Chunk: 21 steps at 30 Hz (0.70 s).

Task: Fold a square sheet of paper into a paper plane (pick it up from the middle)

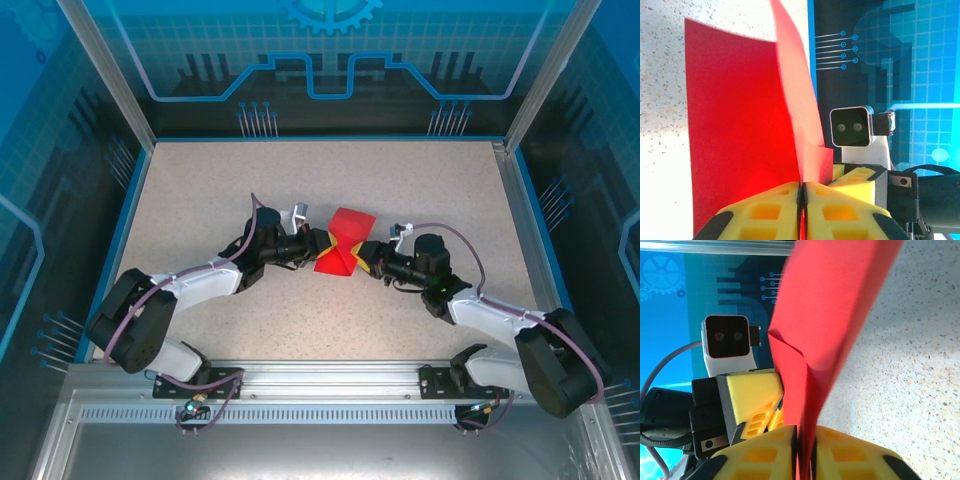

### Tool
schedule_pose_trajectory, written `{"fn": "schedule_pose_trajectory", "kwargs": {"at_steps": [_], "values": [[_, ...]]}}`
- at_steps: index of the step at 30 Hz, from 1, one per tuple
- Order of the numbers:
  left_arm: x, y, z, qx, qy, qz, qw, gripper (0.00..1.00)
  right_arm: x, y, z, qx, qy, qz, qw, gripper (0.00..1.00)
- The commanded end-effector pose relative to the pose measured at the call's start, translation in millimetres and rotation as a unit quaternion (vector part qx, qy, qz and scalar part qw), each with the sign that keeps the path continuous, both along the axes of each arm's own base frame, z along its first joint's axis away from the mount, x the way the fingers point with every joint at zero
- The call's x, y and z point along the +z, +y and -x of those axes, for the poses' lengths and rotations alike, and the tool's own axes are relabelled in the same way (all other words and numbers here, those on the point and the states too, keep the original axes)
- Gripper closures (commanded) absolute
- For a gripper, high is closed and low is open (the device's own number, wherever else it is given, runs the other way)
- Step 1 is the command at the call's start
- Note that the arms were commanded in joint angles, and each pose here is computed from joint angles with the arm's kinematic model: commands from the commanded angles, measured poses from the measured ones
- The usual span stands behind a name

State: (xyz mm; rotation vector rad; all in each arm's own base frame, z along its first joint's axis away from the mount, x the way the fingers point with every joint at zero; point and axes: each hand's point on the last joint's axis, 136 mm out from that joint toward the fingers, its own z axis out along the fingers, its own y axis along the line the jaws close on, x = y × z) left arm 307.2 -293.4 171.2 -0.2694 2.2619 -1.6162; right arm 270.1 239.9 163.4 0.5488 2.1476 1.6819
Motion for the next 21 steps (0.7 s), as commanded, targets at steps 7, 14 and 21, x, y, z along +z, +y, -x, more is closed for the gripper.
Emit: {"fn": "schedule_pose_trajectory", "kwargs": {"at_steps": [7, 14, 21], "values": [[-4.5, 4.6, 3.9, 0.001, -0.009, -0.024, 1.000, 0.71, -8.8, -7.2, 3.5, 0.012, 0.005, 0.063, 0.998, 0.93], [-0.1, 22.4, 2.9, 0.002, -0.026, -0.066, 0.998, 0.45, -33.1, -32.4, 15.9, 0.041, 0.020, 0.235, 0.971, 0.99], [9.7, 42.0, 2.6, -0.013, -0.046, -0.118, 0.992, 0.35, -31.1, -96.3, 25.7, 0.061, 0.023, 0.521, 0.851, 0.99]]}}
